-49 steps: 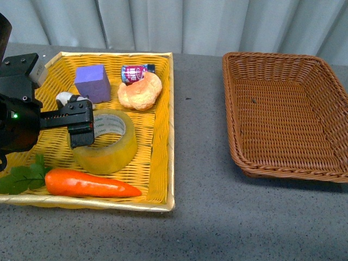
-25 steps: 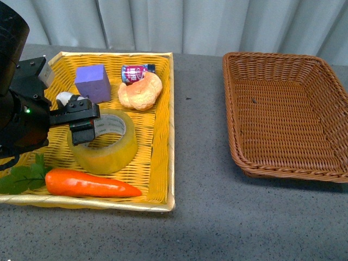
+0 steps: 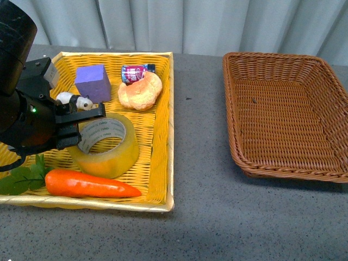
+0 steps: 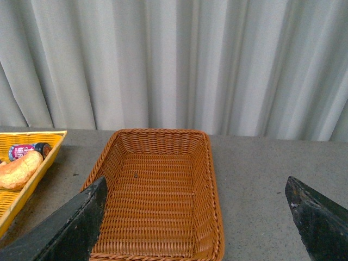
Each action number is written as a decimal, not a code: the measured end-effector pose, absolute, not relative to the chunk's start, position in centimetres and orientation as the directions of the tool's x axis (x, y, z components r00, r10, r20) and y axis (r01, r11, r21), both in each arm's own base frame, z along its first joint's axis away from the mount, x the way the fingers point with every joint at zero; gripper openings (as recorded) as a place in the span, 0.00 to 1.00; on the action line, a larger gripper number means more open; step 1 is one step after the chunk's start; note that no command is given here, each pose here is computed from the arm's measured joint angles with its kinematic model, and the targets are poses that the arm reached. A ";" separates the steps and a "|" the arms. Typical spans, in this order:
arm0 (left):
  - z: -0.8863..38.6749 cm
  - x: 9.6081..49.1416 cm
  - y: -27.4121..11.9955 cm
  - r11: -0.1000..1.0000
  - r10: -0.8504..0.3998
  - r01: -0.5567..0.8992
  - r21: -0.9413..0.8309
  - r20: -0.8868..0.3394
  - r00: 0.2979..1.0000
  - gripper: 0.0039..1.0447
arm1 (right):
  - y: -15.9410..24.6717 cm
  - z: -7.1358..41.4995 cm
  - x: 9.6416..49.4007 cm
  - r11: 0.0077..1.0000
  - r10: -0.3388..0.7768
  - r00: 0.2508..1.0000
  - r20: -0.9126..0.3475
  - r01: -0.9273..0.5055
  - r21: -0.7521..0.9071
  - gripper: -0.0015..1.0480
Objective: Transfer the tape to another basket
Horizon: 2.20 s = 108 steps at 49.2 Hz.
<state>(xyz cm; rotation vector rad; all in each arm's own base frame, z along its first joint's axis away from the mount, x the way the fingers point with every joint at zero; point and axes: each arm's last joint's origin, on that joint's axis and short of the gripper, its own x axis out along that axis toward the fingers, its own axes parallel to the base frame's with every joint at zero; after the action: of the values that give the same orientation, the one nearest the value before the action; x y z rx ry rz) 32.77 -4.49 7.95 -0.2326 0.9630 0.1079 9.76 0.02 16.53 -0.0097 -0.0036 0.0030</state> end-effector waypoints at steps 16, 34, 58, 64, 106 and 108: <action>10.5 32.9 -5.0 0.963 -0.103 -0.138 -0.231 -0.789 0.605 0.13 | 0.0 16.5 9.8 1.000 0.003 1.000 0.004 -0.003 -0.010 0.91; 16.6 34.5 -9.0 0.972 -0.233 0.167 -0.164 -0.615 0.754 0.13 | 0.0 16.5 9.8 1.000 0.003 1.000 0.004 -0.003 -0.010 0.91; 18.0 35.4 -18.6 0.795 -0.495 0.607 0.010 -0.568 0.657 0.13 | 0.0 16.5 9.8 1.000 0.003 1.000 0.004 -0.003 -0.010 0.91; 18.4 35.8 -19.0 0.787 -0.497 0.616 0.031 -0.558 0.664 0.13 | 0.0 16.5 9.8 1.000 0.003 1.000 0.004 -0.003 -0.010 0.91; 18.4 35.9 -19.0 0.789 -0.495 0.614 0.034 -0.557 0.667 0.13 | -0.8 20.4 17.9 0.974 0.190 0.915 -0.357 -0.129 0.187 0.91; 18.4 35.9 -19.0 0.789 -0.495 0.614 0.034 -0.557 0.667 0.13 | -0.5 20.5 19.5 0.969 0.217 0.894 -0.392 -0.149 0.198 0.91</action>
<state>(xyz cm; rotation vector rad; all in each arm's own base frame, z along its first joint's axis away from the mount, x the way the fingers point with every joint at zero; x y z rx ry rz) 35.86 -19.00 18.45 0.2270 0.5576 -0.6316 19.54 -0.46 20.46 0.1648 0.4247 0.1908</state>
